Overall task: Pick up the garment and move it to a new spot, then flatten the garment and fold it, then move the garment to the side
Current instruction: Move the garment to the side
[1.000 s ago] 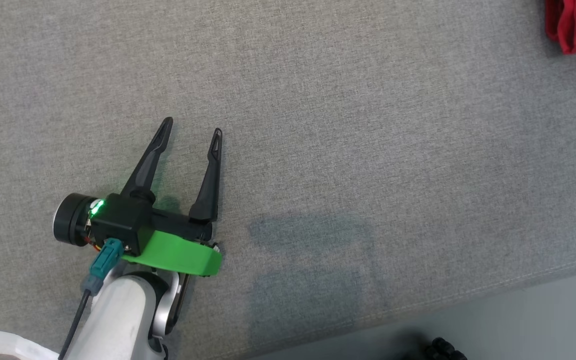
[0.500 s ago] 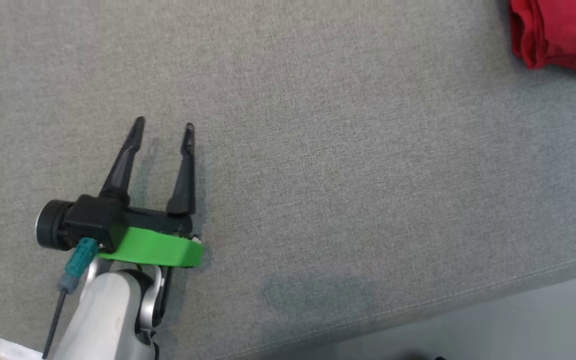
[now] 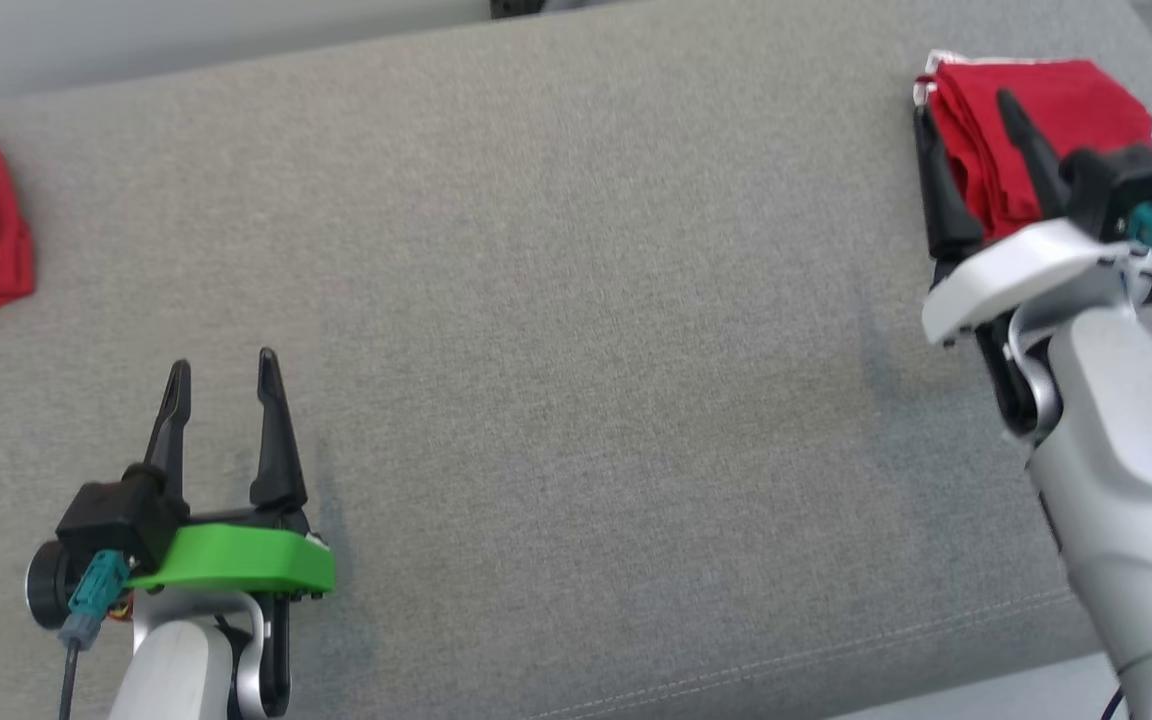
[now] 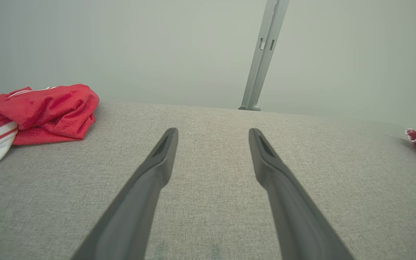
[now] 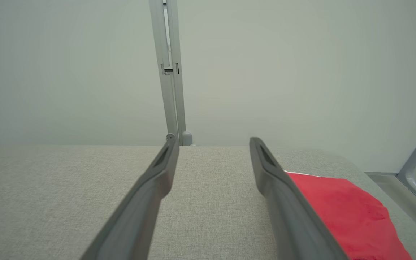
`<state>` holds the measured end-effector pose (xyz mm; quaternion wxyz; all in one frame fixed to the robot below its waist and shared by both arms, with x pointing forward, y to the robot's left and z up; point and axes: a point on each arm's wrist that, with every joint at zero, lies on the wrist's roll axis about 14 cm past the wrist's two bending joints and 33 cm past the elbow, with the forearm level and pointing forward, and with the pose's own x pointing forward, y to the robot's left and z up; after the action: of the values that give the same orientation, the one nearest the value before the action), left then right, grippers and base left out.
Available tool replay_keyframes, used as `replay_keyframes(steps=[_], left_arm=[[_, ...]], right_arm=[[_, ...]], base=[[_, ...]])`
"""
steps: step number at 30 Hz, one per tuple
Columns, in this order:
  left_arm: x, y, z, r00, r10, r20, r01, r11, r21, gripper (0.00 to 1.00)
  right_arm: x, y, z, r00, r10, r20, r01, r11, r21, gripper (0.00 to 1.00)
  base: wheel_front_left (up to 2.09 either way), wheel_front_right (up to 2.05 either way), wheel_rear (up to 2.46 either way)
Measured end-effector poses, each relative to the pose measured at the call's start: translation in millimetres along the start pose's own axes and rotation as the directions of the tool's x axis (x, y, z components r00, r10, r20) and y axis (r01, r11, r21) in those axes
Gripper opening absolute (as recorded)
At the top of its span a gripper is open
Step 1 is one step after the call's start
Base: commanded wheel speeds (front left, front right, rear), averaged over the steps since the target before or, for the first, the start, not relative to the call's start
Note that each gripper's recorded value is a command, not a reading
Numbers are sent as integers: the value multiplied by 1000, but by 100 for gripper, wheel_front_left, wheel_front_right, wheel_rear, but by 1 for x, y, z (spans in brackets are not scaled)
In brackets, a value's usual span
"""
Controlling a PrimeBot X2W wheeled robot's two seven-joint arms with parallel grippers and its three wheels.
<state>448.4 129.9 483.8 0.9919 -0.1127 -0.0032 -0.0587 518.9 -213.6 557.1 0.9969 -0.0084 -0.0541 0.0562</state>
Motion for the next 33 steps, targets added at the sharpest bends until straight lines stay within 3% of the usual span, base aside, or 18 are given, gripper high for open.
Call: replay_keyframes(steps=[7, 19, 33], left_arm=[[-37, 18, 14, 996, 81, 20, -81, 997, -10, 100], [-88, 33, 14, 990, 142, 15, -142, 990, -14, 100], [-95, 27, 9, 992, 126, 4, -126, 992, -8, 100]], right_arm=[[-45, 37, 8, 998, -8, 62, 0, 993, 116, 100], [-114, 72, 5, 997, 8, 83, -21, 987, 161, 100], [-140, 85, 0, 997, 28, 76, -44, 976, 215, 100]], base=[[0, 0, 0], [0, 0, 0], [0, 0, 0]])
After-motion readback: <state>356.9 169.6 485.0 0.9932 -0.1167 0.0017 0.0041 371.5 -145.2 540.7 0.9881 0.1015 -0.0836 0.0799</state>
